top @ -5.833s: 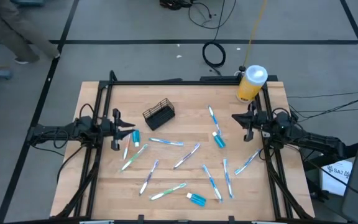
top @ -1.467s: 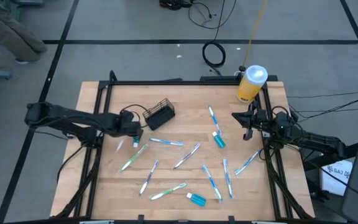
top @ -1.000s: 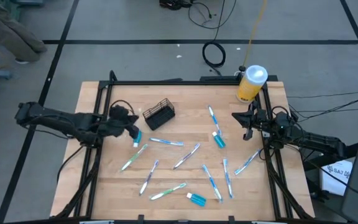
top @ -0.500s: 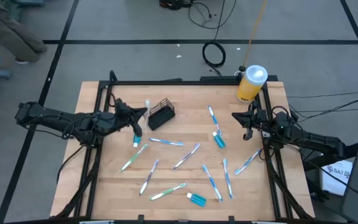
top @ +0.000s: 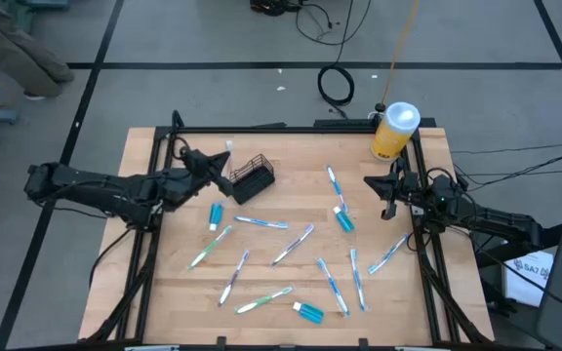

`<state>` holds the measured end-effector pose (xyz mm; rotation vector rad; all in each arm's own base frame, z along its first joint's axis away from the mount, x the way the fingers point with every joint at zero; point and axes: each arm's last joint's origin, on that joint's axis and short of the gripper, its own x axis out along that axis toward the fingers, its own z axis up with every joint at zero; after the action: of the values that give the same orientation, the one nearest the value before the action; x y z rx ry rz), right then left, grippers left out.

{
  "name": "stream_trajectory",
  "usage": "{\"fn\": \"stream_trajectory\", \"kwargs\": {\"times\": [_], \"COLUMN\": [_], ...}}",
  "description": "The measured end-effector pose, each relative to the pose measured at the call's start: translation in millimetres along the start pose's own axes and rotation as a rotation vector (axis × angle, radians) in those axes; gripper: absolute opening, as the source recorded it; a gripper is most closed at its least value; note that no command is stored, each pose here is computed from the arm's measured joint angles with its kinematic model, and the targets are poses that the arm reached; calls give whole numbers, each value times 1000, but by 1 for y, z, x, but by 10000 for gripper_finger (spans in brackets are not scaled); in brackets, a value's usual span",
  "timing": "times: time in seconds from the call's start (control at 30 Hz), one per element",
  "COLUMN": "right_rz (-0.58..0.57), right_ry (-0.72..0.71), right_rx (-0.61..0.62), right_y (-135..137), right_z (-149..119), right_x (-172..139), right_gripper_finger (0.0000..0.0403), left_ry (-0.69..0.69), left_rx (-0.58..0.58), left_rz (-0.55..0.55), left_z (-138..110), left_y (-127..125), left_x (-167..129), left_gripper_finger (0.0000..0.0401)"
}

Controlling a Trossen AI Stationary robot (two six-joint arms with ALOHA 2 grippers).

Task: Pick & Place toothbrushing station
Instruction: Put the orange toothbrush into the black wire organizer

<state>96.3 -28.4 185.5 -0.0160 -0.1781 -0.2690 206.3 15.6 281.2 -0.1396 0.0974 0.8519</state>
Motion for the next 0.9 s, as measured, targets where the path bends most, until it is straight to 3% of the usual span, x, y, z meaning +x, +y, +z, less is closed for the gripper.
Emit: {"fn": "stream_trajectory", "kwargs": {"times": [0.57,0.9], "right_rz": [0,0], "right_ry": [0,0], "right_rx": [2,2], "right_y": [0,0], "right_z": [0,0], "right_x": [0,0], "right_gripper_finger": [9,9], "left_ry": [64,49], "left_rx": [87,84], "left_rz": [190,269], "left_z": [-32,-47], "left_y": [-9,-21], "left_x": [34,31], "left_gripper_finger": [0,0]}}
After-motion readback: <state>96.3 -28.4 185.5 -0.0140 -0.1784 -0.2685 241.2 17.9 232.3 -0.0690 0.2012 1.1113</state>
